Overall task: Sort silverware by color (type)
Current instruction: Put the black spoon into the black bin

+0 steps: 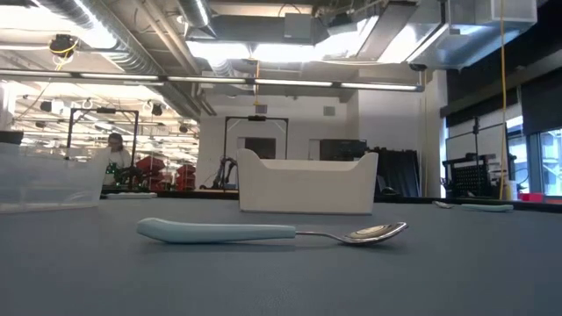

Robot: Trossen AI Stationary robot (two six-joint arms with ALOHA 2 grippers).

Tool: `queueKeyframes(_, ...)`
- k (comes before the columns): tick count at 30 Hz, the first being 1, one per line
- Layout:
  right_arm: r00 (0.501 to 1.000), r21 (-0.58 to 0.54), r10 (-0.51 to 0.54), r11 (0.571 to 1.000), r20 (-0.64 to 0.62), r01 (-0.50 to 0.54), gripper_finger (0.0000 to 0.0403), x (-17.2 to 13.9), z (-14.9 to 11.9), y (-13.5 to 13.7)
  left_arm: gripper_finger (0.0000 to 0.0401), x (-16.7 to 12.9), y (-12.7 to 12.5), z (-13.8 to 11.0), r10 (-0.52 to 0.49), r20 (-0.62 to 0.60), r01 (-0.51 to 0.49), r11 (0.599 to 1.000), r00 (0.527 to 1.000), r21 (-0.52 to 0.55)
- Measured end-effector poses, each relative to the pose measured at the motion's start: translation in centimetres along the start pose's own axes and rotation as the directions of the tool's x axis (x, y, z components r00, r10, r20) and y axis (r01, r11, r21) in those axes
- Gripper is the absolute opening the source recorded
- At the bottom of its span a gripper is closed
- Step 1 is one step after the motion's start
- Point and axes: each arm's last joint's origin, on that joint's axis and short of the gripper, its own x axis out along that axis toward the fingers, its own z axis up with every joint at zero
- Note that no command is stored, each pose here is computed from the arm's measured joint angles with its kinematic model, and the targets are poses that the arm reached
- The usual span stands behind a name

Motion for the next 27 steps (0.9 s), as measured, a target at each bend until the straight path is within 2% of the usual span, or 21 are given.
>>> queueKeyframes(11,0.999,-0.036,-0.034,0.999,-0.033,0.033,0.0115,1.3,0.0,0.4,0.0125,0.0,0.0,0.0,0.0,0.0,0.0,1.0,1.0,0.0)
queueKeyframes(19,1.0,-0.046,-0.021,0.999,-0.016,0.02,0.0011,1.4,0.0,0.5,0.0125,0.0,0.0,0.0,0.0,0.0,0.0,1.0,1.0,0.0)
queueKeyframes(27,0.998,-0.129,0.007,0.992,0.057,0.0,0.0017,1.1,0.1,0.7,0.0125,0.0,0.0,0.0,-0.007,-0.001,0.007,1.0,1.0,0.008)
